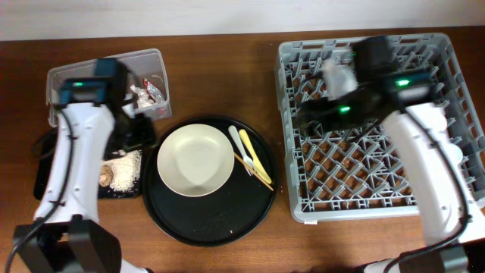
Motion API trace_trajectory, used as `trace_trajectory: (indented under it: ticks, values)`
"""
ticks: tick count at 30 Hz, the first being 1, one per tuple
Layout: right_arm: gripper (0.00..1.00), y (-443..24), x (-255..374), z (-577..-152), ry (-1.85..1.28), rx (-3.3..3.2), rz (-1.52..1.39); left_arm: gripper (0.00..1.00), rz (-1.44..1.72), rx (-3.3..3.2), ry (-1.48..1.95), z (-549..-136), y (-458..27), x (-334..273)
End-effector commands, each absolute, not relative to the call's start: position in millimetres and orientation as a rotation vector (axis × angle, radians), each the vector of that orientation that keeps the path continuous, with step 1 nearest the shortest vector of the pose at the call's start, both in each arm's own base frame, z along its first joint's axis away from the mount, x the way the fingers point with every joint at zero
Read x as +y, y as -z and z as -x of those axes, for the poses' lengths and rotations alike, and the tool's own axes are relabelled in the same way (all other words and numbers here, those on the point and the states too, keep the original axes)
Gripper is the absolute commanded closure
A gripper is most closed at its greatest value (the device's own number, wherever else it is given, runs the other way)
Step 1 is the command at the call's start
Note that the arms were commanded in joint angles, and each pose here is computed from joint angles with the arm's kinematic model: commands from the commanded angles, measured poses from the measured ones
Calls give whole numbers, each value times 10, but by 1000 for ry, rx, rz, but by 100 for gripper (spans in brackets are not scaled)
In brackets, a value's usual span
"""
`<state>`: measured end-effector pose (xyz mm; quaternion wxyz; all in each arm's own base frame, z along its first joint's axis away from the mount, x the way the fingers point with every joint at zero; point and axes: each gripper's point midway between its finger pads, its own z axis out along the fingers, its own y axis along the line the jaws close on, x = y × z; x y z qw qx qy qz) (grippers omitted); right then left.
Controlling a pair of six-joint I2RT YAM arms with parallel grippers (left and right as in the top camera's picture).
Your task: Sort waste into correct bins and load items into the dishwasher rack
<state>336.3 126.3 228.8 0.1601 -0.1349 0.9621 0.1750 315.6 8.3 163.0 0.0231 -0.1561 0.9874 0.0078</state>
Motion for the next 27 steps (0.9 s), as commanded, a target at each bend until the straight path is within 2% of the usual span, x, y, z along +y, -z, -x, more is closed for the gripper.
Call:
trace_trajectory:
  ticks: [1, 3, 5, 8, 11, 14, 15, 17, 18, 20, 23, 25, 27]
  values:
    - [2, -2078, 1843, -3308, -479, 2759, 594, 25, 875, 2970, -118, -3018, -1707, 594]
    - [2, -1678, 2347, -3213, -482, 2804, 783, 23, 1015, 2915, -232, -2947, -1722, 824]
    - [1, -1188, 2626, -3228, -391, 2875, 821, 21, 1012, 2898, -242, -2981, -1726, 849]
    - [0, -817, 2850, -3230, -378, 2906, 856, 21, 1004, 2898, -243, -2986, -1725, 850]
    - [14, -479, 2953, -3467, -302, 2898, 733, 20, 1004, 2898, -242, -2987, -1725, 850]
    - [29, -310, 3040, -3532, -311, 2883, 740, 20, 1003, 2898, -242, -2989, -1725, 850]
    - [41, -245, 3066, -3538, -310, 2883, 746, 19, 1002, 2894, -242, -2997, -1725, 853]
    - [70, -169, 3073, -3534, -306, 2893, 749, 19, 1001, 2895, -242, -2998, -1724, 850]
    - [95, -169, 3067, -3527, -304, 2896, 750, 19, 1001, 2895, -242, -2998, -1724, 850]
    - [96, -343, 3072, -3562, -317, 2865, 742, 19, 1001, 2895, -242, -2998, -1724, 850]
    - [96, -1093, 2924, -3864, -266, 2727, 653, 19, 1000, 2889, -240, -3013, -1725, 853]
    - [96, -1822, 2292, -4264, 17, 2578, 480, 19, 999, 2887, -239, -3018, -1725, 854]
    - [96, -2497, 1256, -4664, 430, 2374, 166, 18, 998, 2882, -237, -3031, -1726, 856]
